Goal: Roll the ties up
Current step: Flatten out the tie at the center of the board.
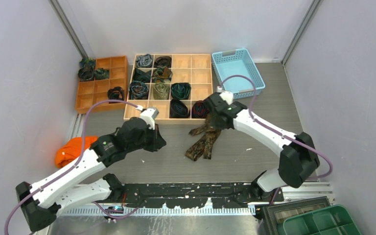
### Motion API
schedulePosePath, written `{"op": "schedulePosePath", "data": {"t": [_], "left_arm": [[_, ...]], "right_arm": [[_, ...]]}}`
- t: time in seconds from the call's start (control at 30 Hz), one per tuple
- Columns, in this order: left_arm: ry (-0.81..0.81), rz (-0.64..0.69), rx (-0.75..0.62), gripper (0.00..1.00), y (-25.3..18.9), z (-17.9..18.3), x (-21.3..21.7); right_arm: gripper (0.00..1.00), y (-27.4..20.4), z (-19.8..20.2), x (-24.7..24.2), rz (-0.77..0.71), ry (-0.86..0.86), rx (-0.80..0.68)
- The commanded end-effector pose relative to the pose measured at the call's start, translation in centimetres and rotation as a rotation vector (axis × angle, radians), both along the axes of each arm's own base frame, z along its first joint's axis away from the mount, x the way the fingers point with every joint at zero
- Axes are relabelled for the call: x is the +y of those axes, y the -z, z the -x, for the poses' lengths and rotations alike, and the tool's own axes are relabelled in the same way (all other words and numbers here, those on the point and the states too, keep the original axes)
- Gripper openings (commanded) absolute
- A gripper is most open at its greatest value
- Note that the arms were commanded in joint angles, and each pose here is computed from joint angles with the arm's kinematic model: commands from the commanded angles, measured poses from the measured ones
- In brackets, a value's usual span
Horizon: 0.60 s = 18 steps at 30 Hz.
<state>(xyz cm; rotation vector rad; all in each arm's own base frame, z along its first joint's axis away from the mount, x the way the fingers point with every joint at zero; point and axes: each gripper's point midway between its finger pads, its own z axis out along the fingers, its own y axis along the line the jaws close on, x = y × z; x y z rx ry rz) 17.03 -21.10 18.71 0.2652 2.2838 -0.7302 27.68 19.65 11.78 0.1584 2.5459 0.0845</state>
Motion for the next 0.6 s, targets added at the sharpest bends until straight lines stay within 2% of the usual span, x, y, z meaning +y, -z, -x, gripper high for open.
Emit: {"op": "schedulePosePath", "data": {"t": [0.0,0.1,0.13,0.23,0.27,0.37,0.43,0.47,0.57], "left_arm": [[0.135,0.086,-0.085,0.0,-3.1,-0.1,-4.4],[0.158,0.062,-0.091,0.0,-2.6,0.1,-5.9],[0.166,0.057,-0.09,0.0,-2.4,0.3,-6.4],[0.182,0.045,-0.083,0.0,-1.8,0.5,-7.3],[0.184,0.039,-0.082,0.0,-1.5,0.4,-7.6],[0.181,0.024,-0.078,0.0,-0.7,0.0,-8.5],[0.169,0.01,-0.069,0.0,0.1,-0.6,-9.1],[0.163,0.012,-0.068,0.0,0.2,-0.9,-9.4],[0.143,0.025,-0.067,0.0,0.5,-1.5,-10.2]], "right_arm": [[0.01,0.4,0.6,-7.0,0.103,0.16,0.016],[0.03,1.0,1.9,-10.7,0.176,0.26,0.052],[0.12,1.1,2.2,-11.7,0.194,0.289,0.056],[0.47,1.2,3.0,-13.6,0.249,0.334,0.07],[0.53,0.9,3.1,-14.1,0.275,0.344,0.067],[0.56,-0.4,3.0,-14.9,0.314,0.36,0.046],[0.54,-1.1,2.5,-14.1,0.27,0.334,0.025],[0.52,-1.2,2.3,-13.3,0.23,0.307,0.015],[0.35,-0.8,1.8,-9.7,0.068,0.195,0.031]]}}
